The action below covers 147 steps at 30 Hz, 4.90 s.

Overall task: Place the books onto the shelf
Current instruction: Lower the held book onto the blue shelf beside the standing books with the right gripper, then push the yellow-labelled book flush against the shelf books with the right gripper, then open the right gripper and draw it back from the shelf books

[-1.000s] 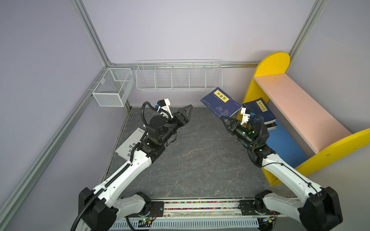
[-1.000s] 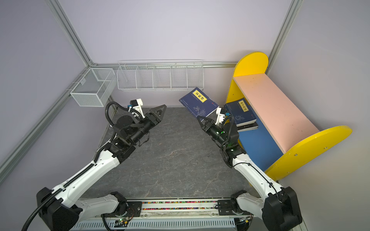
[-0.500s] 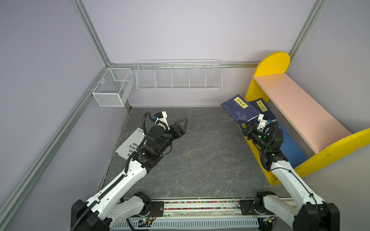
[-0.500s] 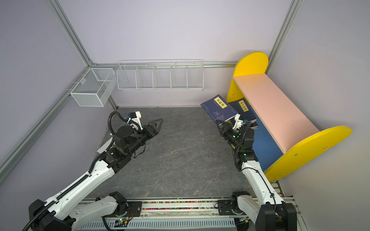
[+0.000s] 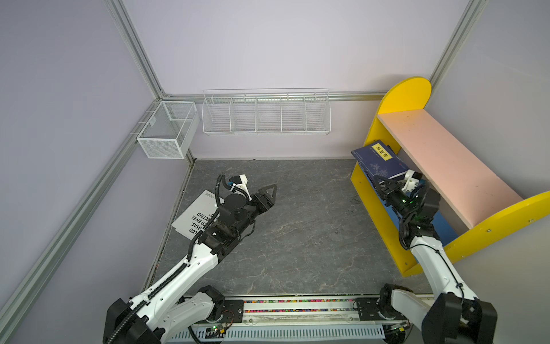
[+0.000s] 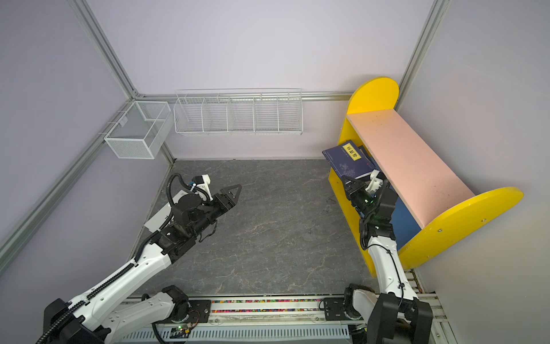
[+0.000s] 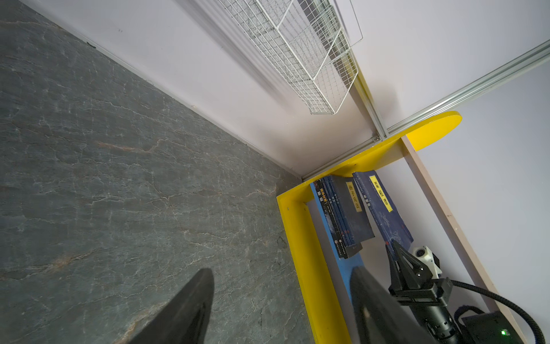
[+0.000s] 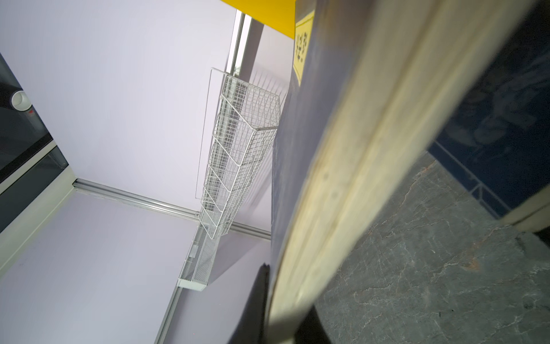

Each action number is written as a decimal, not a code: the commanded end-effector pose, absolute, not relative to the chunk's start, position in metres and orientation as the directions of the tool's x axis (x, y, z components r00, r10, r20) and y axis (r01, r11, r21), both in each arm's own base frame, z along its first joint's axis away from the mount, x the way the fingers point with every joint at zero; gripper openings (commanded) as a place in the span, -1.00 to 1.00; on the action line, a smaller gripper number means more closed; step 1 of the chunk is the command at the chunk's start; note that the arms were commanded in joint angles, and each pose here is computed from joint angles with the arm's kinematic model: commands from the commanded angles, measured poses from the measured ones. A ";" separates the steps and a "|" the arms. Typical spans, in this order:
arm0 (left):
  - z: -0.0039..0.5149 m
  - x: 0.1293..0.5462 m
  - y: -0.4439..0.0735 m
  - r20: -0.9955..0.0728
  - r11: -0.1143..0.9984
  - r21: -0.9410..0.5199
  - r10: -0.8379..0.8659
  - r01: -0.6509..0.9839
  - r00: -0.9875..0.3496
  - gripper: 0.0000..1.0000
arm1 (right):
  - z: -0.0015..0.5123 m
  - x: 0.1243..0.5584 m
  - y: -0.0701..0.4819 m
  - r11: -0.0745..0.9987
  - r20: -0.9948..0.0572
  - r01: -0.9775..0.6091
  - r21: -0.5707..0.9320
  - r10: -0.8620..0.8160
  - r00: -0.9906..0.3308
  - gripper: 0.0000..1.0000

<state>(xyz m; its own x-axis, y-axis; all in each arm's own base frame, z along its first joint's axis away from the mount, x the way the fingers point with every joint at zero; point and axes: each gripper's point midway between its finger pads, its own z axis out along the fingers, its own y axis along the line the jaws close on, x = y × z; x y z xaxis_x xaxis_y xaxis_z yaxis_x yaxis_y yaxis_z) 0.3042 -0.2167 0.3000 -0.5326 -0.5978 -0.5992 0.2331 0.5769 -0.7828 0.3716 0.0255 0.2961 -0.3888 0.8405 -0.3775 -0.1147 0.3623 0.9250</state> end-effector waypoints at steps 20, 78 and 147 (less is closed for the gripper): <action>0.285 0.312 -0.212 -0.574 0.579 -0.796 -0.628 0.177 -0.526 0.48 | 0.291 0.415 -0.032 0.470 -0.456 0.016 0.883 0.863 -0.219 -0.88; 0.267 0.307 -0.208 -0.539 0.558 -0.817 -0.647 0.147 -0.540 0.49 | 0.303 0.428 -0.018 0.427 -0.432 -0.074 0.901 0.873 -0.228 -0.83; 0.247 0.310 -0.213 -0.521 0.562 -0.818 -0.635 0.122 -0.570 0.51 | 0.299 0.368 -0.016 0.570 -0.527 0.152 0.807 0.813 -0.249 0.76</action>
